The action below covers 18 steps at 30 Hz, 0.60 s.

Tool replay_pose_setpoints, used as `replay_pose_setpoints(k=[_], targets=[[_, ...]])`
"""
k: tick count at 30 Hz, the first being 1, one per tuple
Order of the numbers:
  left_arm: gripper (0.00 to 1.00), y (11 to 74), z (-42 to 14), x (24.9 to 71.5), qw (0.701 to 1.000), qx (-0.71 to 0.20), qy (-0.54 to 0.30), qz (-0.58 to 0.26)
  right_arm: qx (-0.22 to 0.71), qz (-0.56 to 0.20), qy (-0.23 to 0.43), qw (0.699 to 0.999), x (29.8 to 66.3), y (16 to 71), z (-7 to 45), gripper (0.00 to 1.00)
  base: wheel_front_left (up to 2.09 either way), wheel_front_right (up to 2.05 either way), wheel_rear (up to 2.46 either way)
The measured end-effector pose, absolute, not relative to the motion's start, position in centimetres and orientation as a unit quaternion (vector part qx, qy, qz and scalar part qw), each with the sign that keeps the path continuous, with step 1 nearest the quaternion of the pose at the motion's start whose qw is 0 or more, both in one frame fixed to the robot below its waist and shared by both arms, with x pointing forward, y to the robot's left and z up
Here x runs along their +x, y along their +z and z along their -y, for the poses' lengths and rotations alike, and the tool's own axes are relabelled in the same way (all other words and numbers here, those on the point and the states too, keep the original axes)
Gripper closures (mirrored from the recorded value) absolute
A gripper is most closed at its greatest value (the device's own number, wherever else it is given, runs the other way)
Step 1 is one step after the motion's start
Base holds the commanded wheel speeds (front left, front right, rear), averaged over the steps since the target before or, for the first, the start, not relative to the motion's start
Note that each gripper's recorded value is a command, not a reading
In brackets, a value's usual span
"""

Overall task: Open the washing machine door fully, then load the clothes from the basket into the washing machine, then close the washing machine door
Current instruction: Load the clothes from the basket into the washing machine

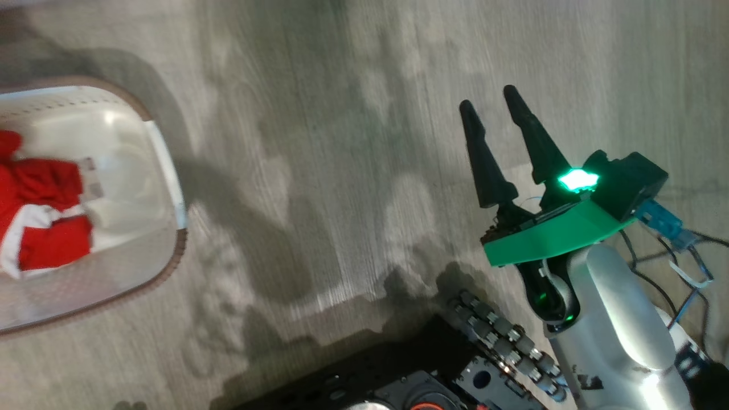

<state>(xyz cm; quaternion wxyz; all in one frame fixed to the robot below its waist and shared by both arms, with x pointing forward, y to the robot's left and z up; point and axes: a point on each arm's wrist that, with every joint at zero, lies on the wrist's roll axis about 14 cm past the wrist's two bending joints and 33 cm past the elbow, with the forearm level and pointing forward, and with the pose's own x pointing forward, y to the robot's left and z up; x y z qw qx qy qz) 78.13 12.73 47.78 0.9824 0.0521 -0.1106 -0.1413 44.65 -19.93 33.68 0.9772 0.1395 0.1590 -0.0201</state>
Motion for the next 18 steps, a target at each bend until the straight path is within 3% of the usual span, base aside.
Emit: replay_pose_setpoints(k=[12,18], targets=[[1.00,43.2,-10.6,81.1,0.983,0.068,-0.163,0.058,0.140,-0.182,-0.022,0.973,44.4,32.0,20.0,0.00,0.00,0.00,0.00],[1.00,43.8,-12.4,82.2,0.987,0.059,-0.137,0.062,0.140,-0.187,-0.019,0.972,44.1,31.9,19.8,0.00,0.00,0.00,0.00]])
